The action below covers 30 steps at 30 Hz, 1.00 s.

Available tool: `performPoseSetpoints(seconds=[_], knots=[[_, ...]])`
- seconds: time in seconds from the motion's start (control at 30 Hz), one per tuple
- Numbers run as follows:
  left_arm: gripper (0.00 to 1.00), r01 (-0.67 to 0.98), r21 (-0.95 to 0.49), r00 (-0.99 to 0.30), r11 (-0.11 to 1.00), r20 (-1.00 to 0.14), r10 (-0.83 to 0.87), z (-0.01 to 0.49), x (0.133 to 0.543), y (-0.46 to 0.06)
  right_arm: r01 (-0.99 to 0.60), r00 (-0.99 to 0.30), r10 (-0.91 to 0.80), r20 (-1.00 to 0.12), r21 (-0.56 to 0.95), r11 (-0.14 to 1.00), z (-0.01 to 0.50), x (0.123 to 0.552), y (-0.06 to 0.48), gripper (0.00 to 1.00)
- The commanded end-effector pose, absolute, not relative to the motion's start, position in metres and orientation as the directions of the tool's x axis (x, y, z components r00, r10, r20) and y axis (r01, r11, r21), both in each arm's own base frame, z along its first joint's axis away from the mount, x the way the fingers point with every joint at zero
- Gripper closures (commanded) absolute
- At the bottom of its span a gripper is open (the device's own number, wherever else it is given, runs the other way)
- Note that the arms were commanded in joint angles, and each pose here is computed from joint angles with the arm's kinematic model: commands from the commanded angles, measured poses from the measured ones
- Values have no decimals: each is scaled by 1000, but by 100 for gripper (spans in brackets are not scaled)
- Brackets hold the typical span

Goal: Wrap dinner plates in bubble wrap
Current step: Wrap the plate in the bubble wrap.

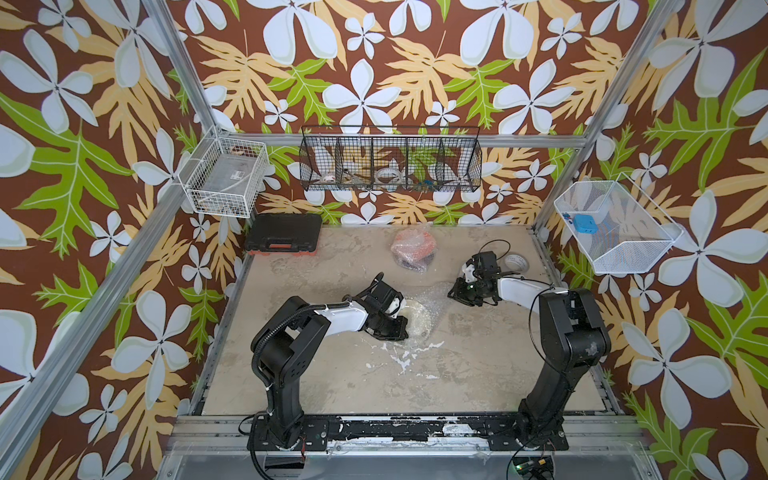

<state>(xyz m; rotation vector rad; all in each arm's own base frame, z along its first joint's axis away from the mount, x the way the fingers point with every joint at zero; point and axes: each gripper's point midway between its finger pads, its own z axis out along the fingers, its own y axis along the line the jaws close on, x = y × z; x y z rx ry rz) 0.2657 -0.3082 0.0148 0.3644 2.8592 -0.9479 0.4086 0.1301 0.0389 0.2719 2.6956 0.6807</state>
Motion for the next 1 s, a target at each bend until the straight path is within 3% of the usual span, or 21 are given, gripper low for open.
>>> performPoseSetpoints(seconds=[0.0,0.07,0.3,0.5,0.63,0.97], knots=[[100,185,-419,-983,889,-87,164,-15,254,-267,52,-920,264,-291,577,815,59,411,147,93],[100,166,-447,-986,879,-89,141,-13,257,-266,31,-919,268,-288,625,780,73,405,156,100],[100,105,-560,-994,822,-53,91,-12,258,-266,-117,-955,151,-255,792,600,128,352,236,100],[100,98,-574,-995,813,-42,90,-14,255,-265,-146,-981,34,-189,848,509,124,299,301,100],[100,98,-579,-995,810,-44,89,-11,254,-264,-102,-993,-6,-117,838,536,84,278,319,100],[100,141,-615,-988,776,-141,68,39,269,-267,-35,-999,-34,-14,681,731,-5,260,290,100]])
